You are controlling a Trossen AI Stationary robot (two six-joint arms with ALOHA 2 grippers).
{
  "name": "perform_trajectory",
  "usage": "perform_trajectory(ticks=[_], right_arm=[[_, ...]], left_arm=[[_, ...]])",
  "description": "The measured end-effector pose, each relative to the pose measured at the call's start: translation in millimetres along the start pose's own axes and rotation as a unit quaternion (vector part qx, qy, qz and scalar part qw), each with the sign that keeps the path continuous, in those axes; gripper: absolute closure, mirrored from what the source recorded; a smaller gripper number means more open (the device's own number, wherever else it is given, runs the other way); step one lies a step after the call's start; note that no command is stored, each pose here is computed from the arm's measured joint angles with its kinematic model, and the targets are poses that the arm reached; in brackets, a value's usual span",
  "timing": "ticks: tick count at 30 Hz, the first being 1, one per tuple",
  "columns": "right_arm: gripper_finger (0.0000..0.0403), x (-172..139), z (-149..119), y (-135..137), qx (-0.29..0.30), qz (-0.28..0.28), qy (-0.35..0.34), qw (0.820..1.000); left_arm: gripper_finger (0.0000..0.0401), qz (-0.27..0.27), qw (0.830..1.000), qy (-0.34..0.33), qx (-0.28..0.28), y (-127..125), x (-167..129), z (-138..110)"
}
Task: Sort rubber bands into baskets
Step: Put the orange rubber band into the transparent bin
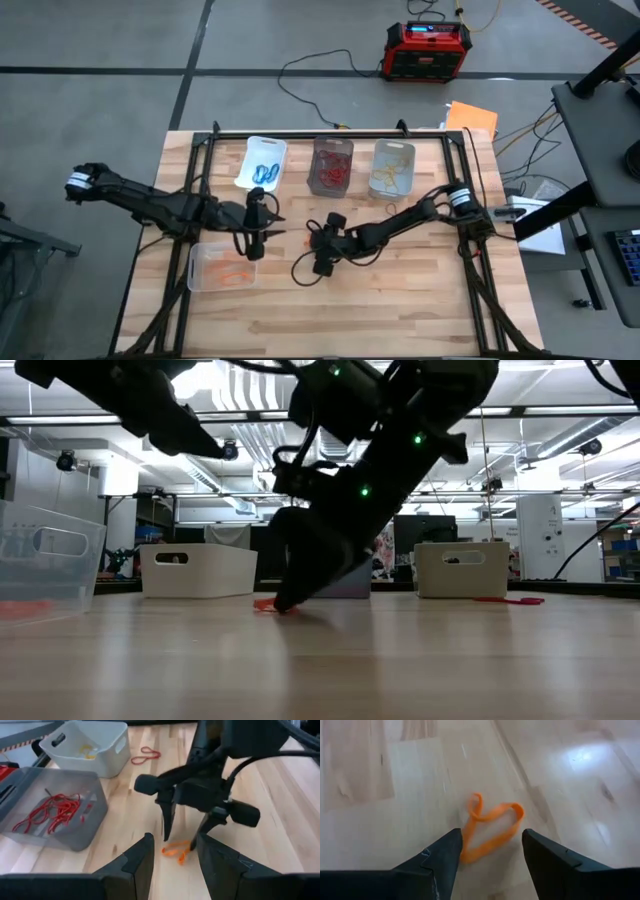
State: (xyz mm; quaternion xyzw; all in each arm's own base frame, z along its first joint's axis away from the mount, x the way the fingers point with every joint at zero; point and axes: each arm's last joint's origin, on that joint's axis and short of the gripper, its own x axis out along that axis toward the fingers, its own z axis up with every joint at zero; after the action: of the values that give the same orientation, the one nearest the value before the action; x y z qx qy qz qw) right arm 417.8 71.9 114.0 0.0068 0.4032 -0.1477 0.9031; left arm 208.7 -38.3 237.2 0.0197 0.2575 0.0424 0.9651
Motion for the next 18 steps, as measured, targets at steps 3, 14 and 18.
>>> perform_trajectory(ticks=[3,14,18], right_arm=[[0.0208,3.8,-1.7,-0.2,0.01,-0.001,0.002,1.0],[0.0349,9.9,-6.8,-2.4,0.02,0.018,0.017,0.999],[0.0387,8.4,-7.0,-2.9,0.003,0.02,0.017,1.0]], left_arm=[[0.0267,-0.006,1.0,-0.004,0.001,-3.2,1.2,0.5],[0.0267,-0.024,1.0,-0.008,0.002,-14.2,7.0,-0.5],[0.0267,-0.024,1.0,-0.007,0.003,-16.2,11.7,-1.2]])
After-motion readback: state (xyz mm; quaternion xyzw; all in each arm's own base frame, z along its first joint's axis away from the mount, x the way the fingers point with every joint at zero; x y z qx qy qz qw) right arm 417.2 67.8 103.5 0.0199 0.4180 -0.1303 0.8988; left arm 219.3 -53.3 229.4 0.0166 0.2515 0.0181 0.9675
